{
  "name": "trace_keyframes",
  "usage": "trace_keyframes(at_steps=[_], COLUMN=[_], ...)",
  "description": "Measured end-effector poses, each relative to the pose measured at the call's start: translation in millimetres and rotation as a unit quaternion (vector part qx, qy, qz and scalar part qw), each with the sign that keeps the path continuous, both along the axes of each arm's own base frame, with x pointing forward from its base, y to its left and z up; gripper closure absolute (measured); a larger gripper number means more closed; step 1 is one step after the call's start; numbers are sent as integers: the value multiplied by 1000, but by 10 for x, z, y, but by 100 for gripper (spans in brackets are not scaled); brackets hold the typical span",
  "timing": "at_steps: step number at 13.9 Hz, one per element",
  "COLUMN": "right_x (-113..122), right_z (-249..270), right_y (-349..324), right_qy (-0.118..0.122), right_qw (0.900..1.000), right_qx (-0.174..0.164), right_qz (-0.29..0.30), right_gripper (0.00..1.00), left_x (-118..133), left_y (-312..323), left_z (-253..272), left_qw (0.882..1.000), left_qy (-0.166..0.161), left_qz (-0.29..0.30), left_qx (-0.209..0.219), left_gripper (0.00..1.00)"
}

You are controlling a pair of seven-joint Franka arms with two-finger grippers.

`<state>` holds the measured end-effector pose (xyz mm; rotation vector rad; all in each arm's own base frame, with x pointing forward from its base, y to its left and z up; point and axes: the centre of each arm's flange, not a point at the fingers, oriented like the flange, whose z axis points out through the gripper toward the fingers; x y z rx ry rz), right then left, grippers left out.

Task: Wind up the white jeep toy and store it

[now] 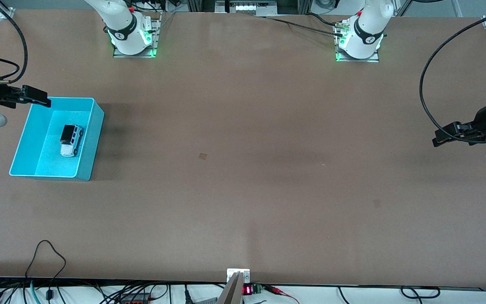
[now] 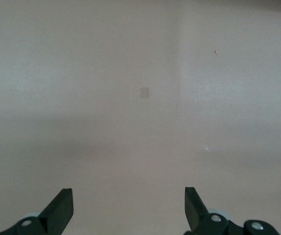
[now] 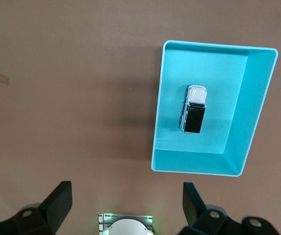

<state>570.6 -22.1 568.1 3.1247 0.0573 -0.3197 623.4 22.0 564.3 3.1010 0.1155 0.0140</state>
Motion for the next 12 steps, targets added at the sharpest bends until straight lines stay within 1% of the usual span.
trace_keyframes(at_steps=[12], right_x=[0], right_z=[0], right_y=[-5], right_qy=[0], right_qw=[1000], right_qx=[0], right_qz=[-1], right_gripper=[0], left_x=[-36], left_y=[-38], left_z=[68], left_qw=[1000], left_qy=[-2], left_qz=[-3], left_qx=[0], left_gripper=[0])
